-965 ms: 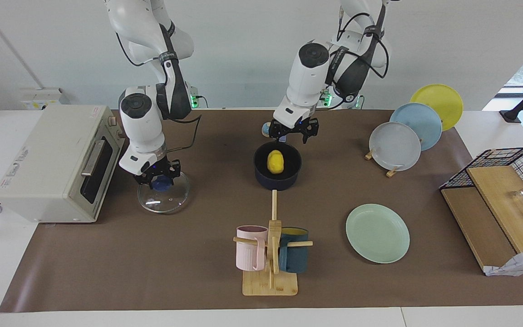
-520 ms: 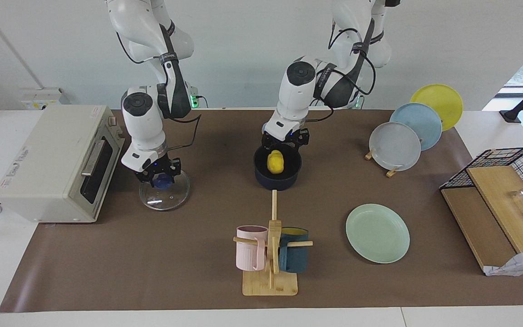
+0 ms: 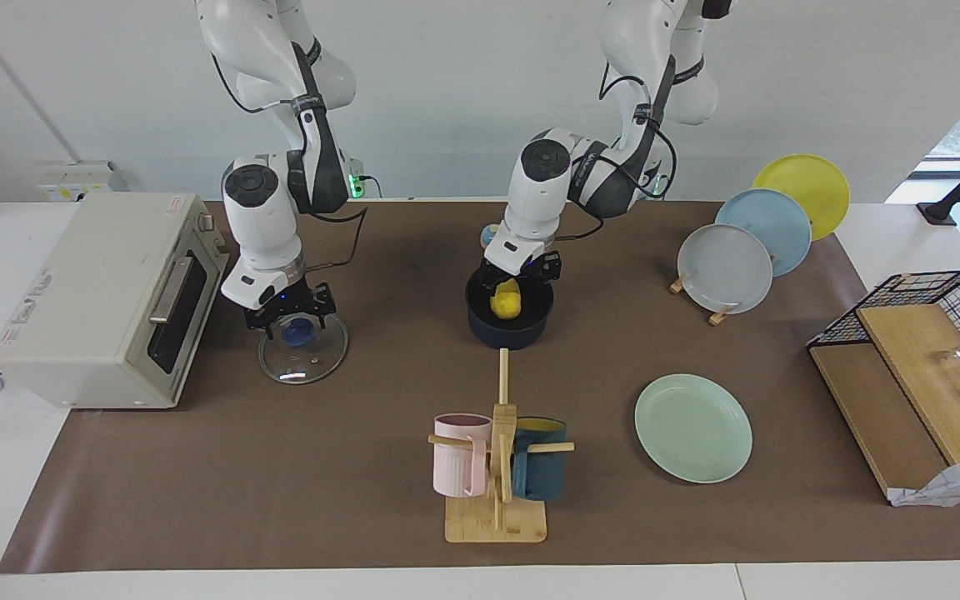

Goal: Transfer potato from pot to plate
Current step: 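Grasp the yellow potato with the left gripper while the right gripper withdraws, then lift the potato and carry it toward the green plate with the left gripper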

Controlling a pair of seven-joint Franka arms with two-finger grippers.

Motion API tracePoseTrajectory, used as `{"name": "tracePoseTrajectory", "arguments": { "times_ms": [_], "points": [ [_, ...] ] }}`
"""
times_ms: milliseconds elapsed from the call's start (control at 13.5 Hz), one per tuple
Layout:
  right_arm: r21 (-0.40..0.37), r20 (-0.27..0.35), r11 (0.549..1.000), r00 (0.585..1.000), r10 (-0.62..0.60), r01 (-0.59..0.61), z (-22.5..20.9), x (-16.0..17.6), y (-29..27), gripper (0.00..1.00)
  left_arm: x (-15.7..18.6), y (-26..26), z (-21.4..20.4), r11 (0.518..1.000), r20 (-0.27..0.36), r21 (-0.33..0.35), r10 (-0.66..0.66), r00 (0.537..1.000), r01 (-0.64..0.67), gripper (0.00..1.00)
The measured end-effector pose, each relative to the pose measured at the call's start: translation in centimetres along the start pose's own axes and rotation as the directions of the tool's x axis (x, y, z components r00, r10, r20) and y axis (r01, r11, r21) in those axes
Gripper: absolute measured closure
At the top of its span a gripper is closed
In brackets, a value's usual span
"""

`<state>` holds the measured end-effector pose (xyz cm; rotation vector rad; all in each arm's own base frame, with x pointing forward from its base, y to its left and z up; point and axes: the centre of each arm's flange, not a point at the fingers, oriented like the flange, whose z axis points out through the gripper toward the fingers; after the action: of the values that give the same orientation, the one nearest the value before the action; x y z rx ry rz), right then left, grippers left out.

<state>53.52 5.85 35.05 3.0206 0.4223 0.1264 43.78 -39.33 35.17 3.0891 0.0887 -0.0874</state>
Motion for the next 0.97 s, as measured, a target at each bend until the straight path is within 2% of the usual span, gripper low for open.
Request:
{"name": "tracePoseTrajectory", "arguments": {
  "times_ms": [149,446,743,817,965],
  "points": [
    [-0.003,-0.004,1.0,1.0,0.005,-0.005,-2.2,1.0,0.3,0.0,-0.2,0.3,1.1,1.0,0.008,0.008,-0.003,1.0,0.003,0.0],
    [0.052,0.042,0.996,0.997,0.064,-0.066,-10.6,3.8,1.5,0.0,-0.3,0.5,2.0,1.0,0.017,0.016,-0.001,1.0,0.0,0.0],
    [0.049,0.102,0.989,0.986,0.134,-0.139,-17.7,4.0,3.4,0.0,-0.7,0.9,2.2,1.0,0.019,0.019,0.004,1.0,-0.004,0.0],
    [0.046,0.122,0.987,0.981,0.149,-0.155,-19.6,3.9,3.7,0.0,-0.8,1.0,2.3,1.0,0.02,0.02,0.006,1.0,-0.006,0.05],
    [0.042,0.152,0.984,0.975,0.164,-0.172,-22.1,3.5,4.0,0.0,-1.0,1.2,2.4,1.0,0.021,0.021,0.008,1.0,-0.008,0.35]
  ]
}}
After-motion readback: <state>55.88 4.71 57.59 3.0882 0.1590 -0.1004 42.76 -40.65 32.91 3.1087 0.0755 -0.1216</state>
